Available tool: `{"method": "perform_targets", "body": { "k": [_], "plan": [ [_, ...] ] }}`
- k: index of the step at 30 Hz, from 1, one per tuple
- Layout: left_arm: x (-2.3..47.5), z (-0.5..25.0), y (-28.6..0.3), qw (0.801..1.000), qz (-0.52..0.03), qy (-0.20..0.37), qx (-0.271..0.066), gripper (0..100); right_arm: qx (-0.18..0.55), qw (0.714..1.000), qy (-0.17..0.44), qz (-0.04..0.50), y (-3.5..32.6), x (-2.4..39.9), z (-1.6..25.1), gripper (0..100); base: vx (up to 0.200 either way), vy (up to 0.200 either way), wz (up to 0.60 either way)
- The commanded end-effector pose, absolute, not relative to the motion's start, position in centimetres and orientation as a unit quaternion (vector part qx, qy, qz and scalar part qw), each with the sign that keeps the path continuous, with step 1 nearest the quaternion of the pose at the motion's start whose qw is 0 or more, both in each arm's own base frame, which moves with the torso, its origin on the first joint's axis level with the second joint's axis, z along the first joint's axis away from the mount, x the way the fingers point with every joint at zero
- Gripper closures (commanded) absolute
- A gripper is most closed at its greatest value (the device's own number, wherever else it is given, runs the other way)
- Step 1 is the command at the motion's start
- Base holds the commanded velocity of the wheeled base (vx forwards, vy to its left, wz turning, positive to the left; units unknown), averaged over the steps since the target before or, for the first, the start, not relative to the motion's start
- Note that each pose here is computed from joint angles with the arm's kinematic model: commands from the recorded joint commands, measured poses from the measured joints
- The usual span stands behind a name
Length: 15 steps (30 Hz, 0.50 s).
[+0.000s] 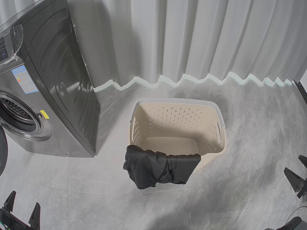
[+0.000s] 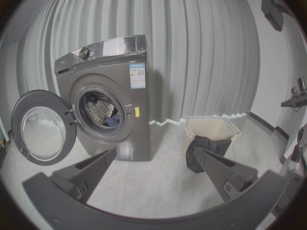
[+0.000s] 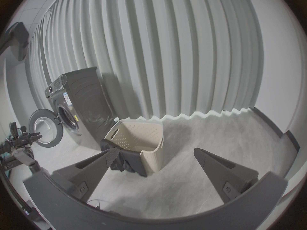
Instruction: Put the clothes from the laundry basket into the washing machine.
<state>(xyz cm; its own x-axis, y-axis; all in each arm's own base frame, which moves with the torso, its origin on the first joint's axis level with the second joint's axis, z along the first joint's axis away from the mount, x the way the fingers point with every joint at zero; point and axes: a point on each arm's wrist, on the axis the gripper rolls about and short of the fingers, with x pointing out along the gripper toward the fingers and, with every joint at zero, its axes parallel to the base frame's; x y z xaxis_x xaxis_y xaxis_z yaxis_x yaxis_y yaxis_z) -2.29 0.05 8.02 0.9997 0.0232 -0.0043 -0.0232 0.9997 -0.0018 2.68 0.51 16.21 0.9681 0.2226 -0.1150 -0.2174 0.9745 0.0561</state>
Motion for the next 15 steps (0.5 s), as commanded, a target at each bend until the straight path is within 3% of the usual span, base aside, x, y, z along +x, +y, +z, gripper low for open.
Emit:
{"method": "perform_targets", "body": {
  "k": [1,3,15],
  "plan": [
    [-2.3,7.5,0.0,1.0,0.012,0.005,-0.001,0,0.046,0.952,0.205,0.224,2.9,11.6,15.3,0,-0.2,0.0,0.0],
    [-2.3,7.5,0.0,1.0,0.012,0.005,-0.001,0,0.067,0.946,0.213,0.234,4.0,13.0,15.2,0,-0.2,0.0,0.0],
    [-2.3,7.5,0.0,1.0,0.012,0.005,-0.002,0,0.081,0.939,0.253,0.22,10.0,19.7,11.7,0,0.0,0.0,0.0]
  ]
}}
